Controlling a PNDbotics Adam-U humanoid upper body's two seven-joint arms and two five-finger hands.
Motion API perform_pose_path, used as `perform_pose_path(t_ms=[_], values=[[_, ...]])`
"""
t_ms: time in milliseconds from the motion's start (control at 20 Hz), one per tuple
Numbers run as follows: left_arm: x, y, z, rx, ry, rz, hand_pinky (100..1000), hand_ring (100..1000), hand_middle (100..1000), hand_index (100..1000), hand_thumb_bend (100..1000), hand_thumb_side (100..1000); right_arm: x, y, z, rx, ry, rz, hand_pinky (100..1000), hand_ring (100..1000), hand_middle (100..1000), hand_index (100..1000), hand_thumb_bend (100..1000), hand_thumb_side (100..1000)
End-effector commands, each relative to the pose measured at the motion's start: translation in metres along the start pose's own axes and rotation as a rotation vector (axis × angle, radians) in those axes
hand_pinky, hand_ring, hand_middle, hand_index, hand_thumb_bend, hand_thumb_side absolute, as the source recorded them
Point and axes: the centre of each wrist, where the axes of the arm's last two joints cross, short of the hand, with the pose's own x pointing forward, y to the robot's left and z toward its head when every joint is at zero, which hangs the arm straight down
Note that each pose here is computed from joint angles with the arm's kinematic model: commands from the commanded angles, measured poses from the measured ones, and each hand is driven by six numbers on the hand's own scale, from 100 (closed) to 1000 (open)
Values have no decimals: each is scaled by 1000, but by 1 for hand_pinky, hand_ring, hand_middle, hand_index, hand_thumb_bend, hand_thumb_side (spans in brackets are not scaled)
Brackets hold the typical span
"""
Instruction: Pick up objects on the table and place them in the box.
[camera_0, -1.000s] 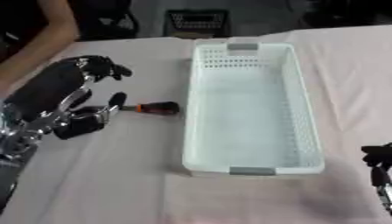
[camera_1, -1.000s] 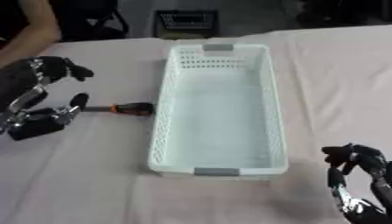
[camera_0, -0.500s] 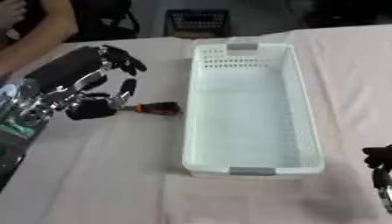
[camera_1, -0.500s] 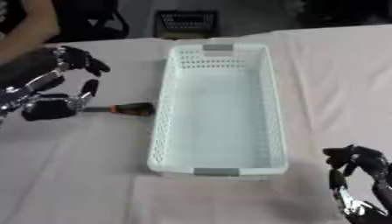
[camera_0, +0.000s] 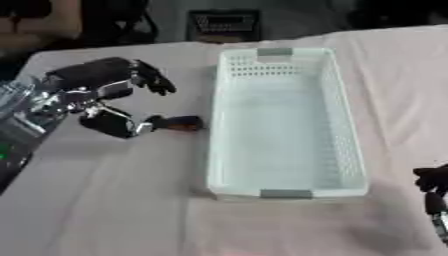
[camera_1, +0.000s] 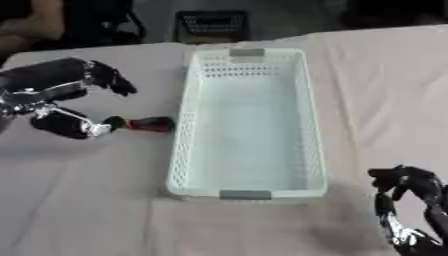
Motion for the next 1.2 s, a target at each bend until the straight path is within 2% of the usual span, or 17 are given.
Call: perform_pose_path(t_ms=[50, 650, 1200], values=[[-8, 11, -2, -5, 21, -76, 740, 760, 694, 833, 530, 353, 1, -7, -1, 6, -18, 20, 430, 552, 578, 788, 100, 782], [-18, -5, -38, -38, 19, -64, 734, 752, 684, 830, 473, 353, 1, -6, -1, 7, -17, 18, 430, 552, 578, 788, 100, 781], [-21, -30, -55, -104, 10, -63, 734, 754, 684, 826, 457, 399, 1, -6, -1, 6, -20, 16, 430, 552, 578, 789, 100, 781]])
